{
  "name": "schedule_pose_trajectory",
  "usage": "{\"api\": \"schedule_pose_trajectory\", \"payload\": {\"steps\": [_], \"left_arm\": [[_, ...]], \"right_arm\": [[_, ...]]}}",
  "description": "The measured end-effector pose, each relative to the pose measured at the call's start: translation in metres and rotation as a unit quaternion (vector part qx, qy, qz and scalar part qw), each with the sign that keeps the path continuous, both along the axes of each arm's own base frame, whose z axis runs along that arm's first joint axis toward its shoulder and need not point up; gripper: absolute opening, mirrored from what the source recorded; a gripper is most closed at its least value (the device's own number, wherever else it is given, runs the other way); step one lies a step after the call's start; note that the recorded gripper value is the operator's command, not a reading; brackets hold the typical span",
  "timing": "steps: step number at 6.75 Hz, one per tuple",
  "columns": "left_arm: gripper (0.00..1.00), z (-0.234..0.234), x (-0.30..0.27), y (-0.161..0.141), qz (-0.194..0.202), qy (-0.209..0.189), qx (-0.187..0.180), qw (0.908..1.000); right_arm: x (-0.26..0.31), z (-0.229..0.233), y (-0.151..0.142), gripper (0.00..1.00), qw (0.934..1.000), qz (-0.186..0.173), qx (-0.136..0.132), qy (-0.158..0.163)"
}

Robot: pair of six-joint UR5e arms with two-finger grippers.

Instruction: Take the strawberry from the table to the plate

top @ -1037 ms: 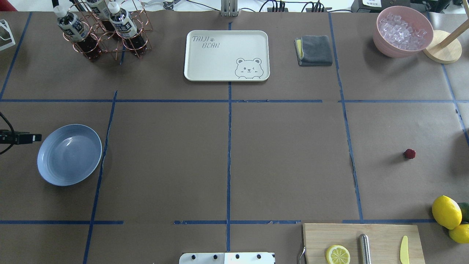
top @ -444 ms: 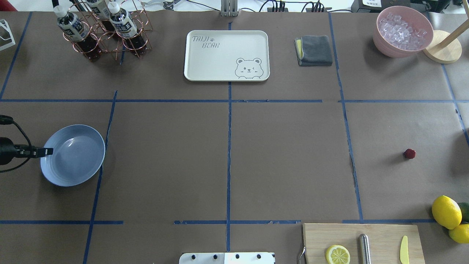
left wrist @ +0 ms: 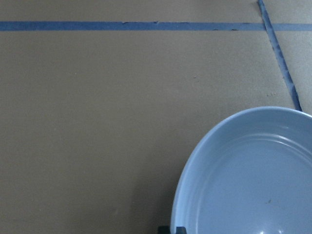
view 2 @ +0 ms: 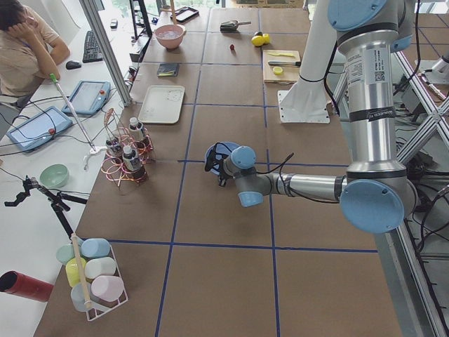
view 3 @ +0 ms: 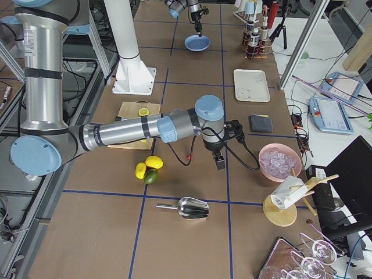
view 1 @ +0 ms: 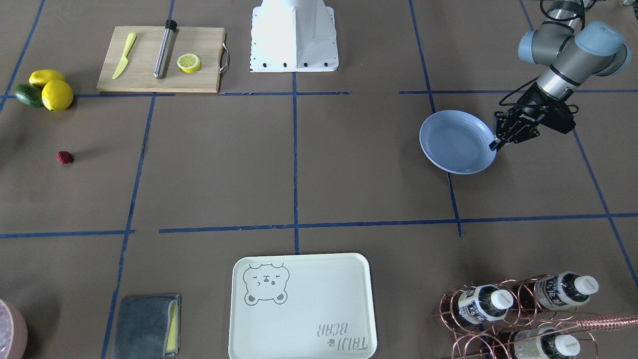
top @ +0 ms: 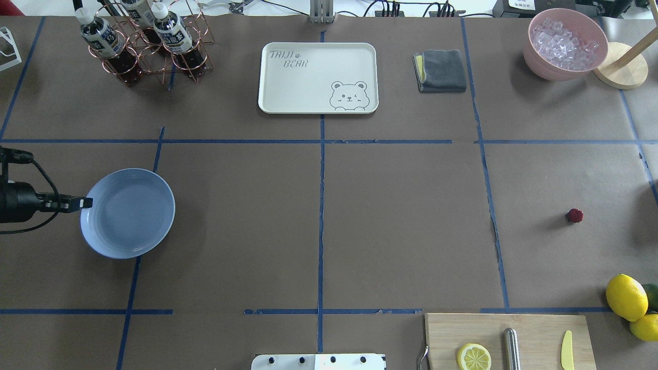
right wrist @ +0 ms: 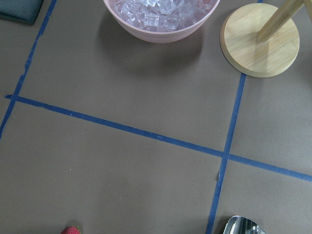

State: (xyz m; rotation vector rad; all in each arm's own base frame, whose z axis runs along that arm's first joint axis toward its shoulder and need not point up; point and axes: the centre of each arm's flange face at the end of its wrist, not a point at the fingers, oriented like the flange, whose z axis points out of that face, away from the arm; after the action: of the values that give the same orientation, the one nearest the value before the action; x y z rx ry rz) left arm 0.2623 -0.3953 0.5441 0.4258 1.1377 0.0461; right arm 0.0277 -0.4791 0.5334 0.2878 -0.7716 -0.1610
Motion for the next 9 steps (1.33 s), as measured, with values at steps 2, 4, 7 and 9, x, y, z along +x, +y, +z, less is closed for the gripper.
{"api": "schedule_pose_trajectory", "payload": {"steps": [2, 4, 7, 9], "left_arm": [[0.00, -0.097, 0.053, -0.048, -0.006, 0.014, -0.006, 0.9999], [0.00, -0.184, 0.139, -0.071, -0.018, -0.012, -0.017, 0.9996], [0.00, -0.249, 0.250, -0.027, -0.013, -0.021, -0.042, 0.9988], [0.00, -0.256, 0.289, -0.002, -0.002, -0.022, -0.049, 0.9986]], "right_arm": [[0.000, 0.002, 0.002, 1.00, 1.0000, 0.000, -0.003, 0.000], [0.000, 0.004, 0.002, 1.00, 1.0000, 0.003, -0.008, -0.001], [0.000, 0.004, 0.002, 1.00, 0.9999, 0.008, -0.013, -0.003], [0.000, 0.004, 0.003, 1.00, 0.9999, 0.008, -0.013, -0.003]]}}
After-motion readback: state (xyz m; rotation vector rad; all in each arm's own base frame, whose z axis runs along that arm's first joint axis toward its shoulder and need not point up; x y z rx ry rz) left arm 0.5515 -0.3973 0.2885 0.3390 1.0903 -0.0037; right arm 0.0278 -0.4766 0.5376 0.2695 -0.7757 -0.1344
